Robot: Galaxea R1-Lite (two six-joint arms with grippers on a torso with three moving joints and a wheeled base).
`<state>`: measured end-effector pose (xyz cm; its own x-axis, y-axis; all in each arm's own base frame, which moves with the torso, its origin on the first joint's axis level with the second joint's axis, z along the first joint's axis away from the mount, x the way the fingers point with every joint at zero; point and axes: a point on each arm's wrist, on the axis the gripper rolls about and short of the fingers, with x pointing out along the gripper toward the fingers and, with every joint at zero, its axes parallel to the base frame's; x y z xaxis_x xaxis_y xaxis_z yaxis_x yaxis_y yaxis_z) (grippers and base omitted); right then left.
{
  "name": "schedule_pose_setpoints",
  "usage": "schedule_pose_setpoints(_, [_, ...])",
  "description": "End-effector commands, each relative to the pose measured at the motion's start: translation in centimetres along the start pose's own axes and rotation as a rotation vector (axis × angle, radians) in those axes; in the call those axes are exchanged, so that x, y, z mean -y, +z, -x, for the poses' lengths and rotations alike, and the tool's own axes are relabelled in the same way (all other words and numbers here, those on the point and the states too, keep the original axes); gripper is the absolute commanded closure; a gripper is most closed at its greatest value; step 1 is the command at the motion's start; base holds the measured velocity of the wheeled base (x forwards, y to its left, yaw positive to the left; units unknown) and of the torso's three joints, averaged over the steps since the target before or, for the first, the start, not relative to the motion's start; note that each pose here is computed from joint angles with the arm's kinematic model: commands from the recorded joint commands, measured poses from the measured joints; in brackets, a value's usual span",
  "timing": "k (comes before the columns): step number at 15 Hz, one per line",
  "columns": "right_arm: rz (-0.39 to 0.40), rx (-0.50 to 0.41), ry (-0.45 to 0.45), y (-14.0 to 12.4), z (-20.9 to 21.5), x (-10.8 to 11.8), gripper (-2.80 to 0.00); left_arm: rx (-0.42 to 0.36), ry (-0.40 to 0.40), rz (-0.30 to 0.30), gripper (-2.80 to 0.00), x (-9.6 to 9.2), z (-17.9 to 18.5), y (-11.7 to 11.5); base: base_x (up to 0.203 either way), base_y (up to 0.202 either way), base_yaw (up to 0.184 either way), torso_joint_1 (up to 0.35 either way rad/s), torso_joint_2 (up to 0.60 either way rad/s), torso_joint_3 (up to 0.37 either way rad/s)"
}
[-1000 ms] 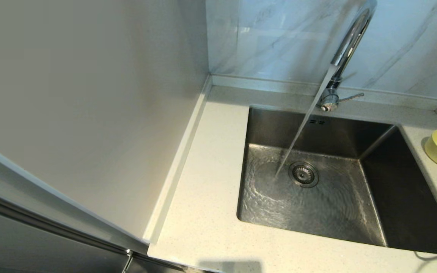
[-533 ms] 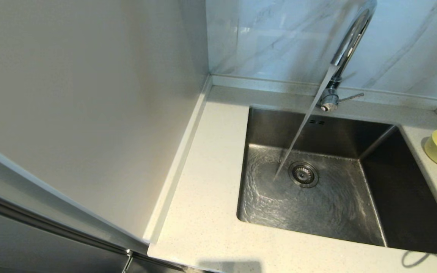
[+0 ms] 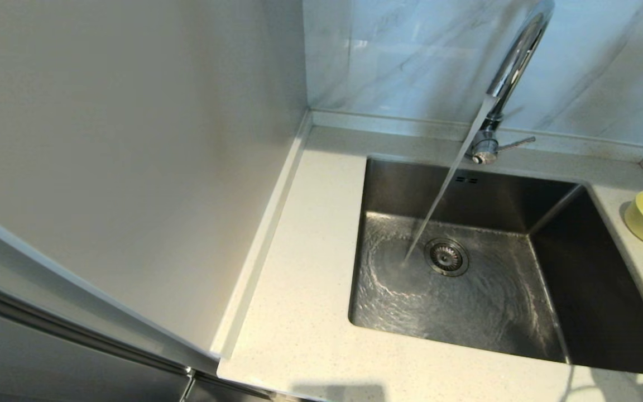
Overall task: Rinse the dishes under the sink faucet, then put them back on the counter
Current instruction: Pick up the chopsticks, then rinse the chopsticks
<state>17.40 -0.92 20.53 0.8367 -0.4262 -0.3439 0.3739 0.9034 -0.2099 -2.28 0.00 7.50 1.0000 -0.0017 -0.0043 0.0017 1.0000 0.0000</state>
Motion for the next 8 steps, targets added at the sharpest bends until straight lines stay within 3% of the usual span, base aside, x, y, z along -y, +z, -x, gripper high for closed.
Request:
schedule_pose_setpoints(1, [0.035, 0.037, 0.076, 1.1, 0.3, -1.6, 0.00, 0.000, 0.000, 0.000, 0.00, 0.0, 0.0, 0.0, 0.000, 0.000, 0.000, 0.000, 0.00, 0.000])
schedule_pose_setpoints(4, [0.090, 0.037, 0.167, 2.4, -1.1, -4.8, 0.00, 0.000, 0.000, 0.000, 0.00, 0.0, 0.0, 0.0, 0.000, 0.000, 0.000, 0.000, 0.00, 0.000])
schedule_pose_setpoints(8, [0.090, 0.104, 0.242, 2.7, -3.0, -8.8, 0.00, 0.000, 0.000, 0.000, 0.00, 0.0, 0.0, 0.0, 0.000, 0.000, 0.000, 0.000, 0.00, 0.000])
